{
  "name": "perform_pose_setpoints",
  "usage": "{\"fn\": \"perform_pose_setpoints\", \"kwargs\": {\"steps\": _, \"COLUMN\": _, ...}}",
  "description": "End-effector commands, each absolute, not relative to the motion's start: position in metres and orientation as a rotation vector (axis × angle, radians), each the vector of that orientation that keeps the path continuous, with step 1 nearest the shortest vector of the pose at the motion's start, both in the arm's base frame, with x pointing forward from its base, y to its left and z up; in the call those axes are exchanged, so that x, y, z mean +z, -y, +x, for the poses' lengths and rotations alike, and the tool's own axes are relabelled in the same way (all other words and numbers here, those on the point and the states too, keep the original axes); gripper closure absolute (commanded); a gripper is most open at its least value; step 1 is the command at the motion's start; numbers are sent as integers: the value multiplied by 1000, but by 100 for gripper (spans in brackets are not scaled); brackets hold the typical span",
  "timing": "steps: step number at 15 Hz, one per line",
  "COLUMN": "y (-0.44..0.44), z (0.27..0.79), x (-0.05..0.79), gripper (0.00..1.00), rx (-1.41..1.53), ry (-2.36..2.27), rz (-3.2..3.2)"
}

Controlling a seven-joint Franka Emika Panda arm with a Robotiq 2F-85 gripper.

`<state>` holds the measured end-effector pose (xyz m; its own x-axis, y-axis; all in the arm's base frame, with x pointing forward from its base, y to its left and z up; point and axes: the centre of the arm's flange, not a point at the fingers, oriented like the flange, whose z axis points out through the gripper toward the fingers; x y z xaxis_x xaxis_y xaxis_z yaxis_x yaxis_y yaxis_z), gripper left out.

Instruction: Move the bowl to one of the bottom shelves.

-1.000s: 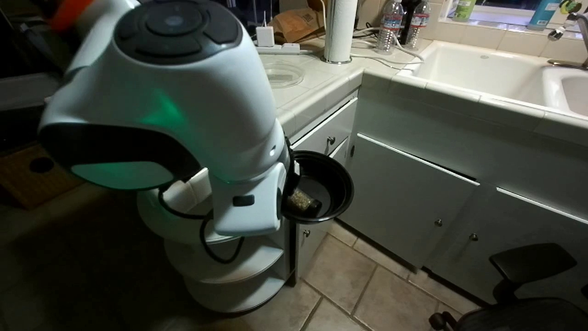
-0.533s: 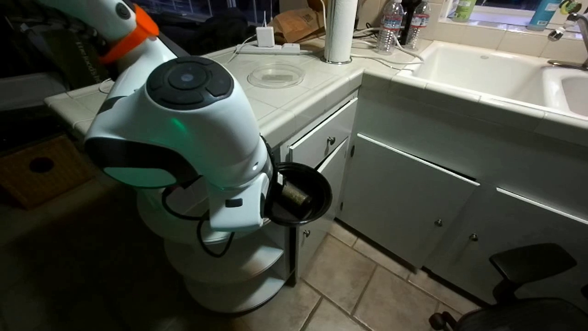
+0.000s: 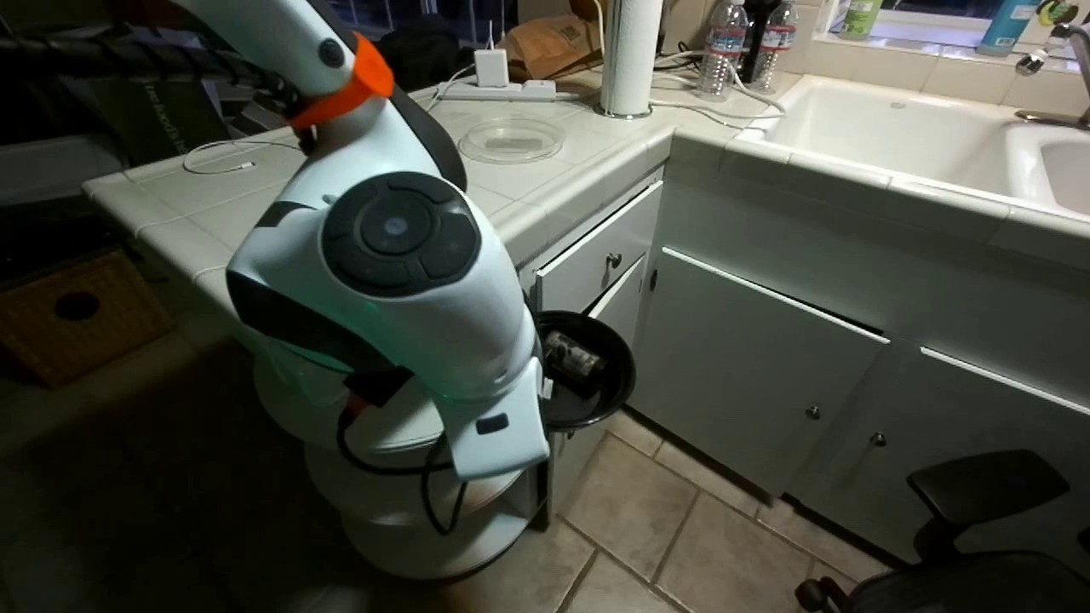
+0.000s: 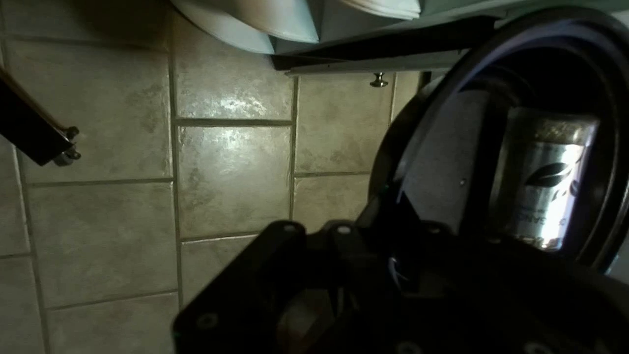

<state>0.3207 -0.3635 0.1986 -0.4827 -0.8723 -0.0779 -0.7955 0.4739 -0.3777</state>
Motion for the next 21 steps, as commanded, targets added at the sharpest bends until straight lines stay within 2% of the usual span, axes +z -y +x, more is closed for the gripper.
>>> {"fn": "perform_pose_setpoints", "kwargs": {"steps": 1, "y": 387, "z": 295, "x": 167, "gripper": 98, "rx": -430, "ry": -2384, "rz": -1526}}
{"fn": "perform_pose_setpoints", "kwargs": {"steps": 4, "y": 385, "z": 282, "x": 141, "gripper": 98, "rx": -320, "ry": -2259, "rz": -1731}}
{"fn": "perform_pose_setpoints", "kwargs": {"steps": 5, "y": 386, "z": 286, "x": 168, "gripper": 93, "rx": -374, "ry": -2330, "rz": -1639}}
{"fn": "perform_pose_setpoints", "kwargs": {"steps": 13, "y": 382, "z": 282, "x": 147, "gripper": 93, "rx": -318, "ry": -2281, "rz": -1717}}
{"fn": "perform_pose_setpoints", "kwargs": {"steps": 14, "y": 375, "z": 287, "x": 143, "gripper": 98, "rx": -344, "ry": -2240, "rz": -1761}}
{"fn": "perform_pose_setpoints", "kwargs": {"steps": 21, "y": 346, "z": 301, "x": 126, "gripper": 98, "rx": -407, "ry": -1969, "rz": -2084}}
